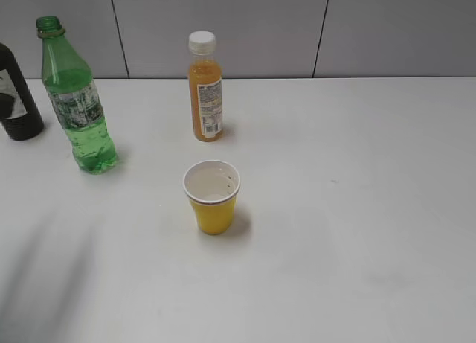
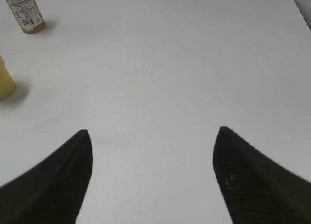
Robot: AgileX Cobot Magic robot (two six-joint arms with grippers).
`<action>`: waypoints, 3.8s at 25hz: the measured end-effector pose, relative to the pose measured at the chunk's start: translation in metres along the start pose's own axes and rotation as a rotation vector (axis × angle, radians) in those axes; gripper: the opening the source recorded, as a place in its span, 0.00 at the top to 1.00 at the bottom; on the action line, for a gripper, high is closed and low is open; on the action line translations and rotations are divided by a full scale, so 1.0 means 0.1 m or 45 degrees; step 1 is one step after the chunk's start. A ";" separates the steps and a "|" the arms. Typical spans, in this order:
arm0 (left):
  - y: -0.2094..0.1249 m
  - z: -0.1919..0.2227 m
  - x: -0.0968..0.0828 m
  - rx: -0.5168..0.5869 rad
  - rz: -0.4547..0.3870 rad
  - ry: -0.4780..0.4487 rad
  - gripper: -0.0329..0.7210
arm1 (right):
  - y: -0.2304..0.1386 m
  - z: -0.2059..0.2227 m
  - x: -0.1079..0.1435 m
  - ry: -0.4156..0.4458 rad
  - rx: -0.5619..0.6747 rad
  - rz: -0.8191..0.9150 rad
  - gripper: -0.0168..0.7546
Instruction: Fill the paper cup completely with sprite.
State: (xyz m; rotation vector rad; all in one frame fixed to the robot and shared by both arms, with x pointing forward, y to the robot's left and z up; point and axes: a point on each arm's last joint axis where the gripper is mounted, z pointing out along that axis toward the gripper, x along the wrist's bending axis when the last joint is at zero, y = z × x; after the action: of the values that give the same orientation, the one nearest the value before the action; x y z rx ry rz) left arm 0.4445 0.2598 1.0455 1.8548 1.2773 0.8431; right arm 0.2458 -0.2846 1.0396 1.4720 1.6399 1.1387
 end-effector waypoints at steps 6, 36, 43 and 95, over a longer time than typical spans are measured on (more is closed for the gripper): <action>0.23 -0.44 0.20 0.157 0.019 0.039 0.17 | 0.00 0.00 0.00 0.000 0.000 0.000 0.21; -0.56 -1.72 -0.19 0.050 -0.095 0.075 0.17 | 0.00 0.00 0.00 0.000 0.000 0.000 0.21; -0.79 -1.93 -0.23 -0.059 -0.060 0.183 0.17 | 0.00 0.00 0.00 0.000 0.000 0.000 0.21; -1.03 -1.88 -0.22 -0.125 -0.145 0.151 0.18 | 0.00 0.00 0.00 0.001 -0.004 0.002 0.21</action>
State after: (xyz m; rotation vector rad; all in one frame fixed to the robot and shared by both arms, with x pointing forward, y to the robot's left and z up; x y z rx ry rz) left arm 0.2335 0.3010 1.0549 1.6601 1.3755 0.9487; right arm 0.2462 -0.2845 1.0395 1.4710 1.6373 1.1426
